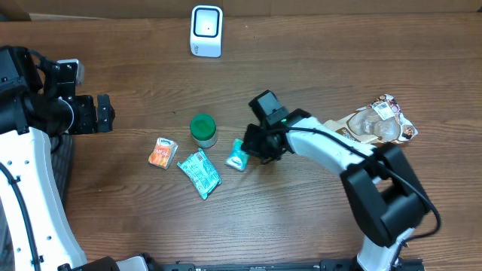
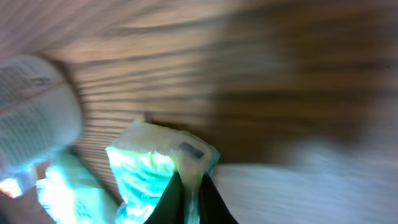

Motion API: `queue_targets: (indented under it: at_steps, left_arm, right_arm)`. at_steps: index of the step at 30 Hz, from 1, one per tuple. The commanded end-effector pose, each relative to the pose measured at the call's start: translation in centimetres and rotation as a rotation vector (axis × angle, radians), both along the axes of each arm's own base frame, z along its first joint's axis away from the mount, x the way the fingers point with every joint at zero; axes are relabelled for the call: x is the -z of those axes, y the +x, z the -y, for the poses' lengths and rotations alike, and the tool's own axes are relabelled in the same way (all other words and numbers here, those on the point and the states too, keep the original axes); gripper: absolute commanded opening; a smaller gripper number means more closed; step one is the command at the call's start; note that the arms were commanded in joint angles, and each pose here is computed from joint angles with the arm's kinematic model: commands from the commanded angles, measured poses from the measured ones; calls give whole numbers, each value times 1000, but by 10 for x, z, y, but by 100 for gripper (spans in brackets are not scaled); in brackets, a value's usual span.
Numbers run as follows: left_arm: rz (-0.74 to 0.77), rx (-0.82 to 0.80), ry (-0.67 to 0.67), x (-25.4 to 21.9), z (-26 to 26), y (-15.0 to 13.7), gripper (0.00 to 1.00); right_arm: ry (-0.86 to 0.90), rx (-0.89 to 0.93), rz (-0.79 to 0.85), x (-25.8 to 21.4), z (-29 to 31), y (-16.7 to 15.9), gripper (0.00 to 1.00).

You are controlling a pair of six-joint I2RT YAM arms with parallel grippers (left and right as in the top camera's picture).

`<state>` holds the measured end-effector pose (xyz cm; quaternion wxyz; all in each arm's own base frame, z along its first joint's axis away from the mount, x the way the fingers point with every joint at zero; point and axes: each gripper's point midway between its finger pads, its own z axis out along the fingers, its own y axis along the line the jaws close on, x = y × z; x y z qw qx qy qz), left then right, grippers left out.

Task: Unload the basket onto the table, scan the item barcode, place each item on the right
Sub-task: 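Move the right gripper to the mint-green wipes pack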

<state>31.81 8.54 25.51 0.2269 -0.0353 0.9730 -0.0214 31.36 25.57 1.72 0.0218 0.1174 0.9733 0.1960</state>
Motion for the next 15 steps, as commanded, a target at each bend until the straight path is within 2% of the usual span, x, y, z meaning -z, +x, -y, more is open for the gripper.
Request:
queue_targets:
  at_steps: [1,3,4,6,8,10,15]
  left_arm:
    - [5,17,15,-2,-3,2,100]
    - [5,17,15,-2,-3,2,100]
    - [5,17,15,-2,-3,2,100]
    - [5,17,15,-2,-3,2,100]
    - [5,18,15,-2,-2,2,100]
    - [5,18,15,-2,-2,2,100]
    - [5,18,15,-2,-2,2,100]
  right_arm:
    - [-70,29,91,-32,25,11,4]
    - [-85,7,76,-35,30,4,4]
    - [-95,-10,71,-35,32,1,10]
    - [-109,-39,63,-35,35,-4,30]
    - [-120,-58,54,-35,37,-7,40]
    - [-132,-73,45,-38,38,-9,45]
    - [-192,-95,13,-51,48,-14,47]
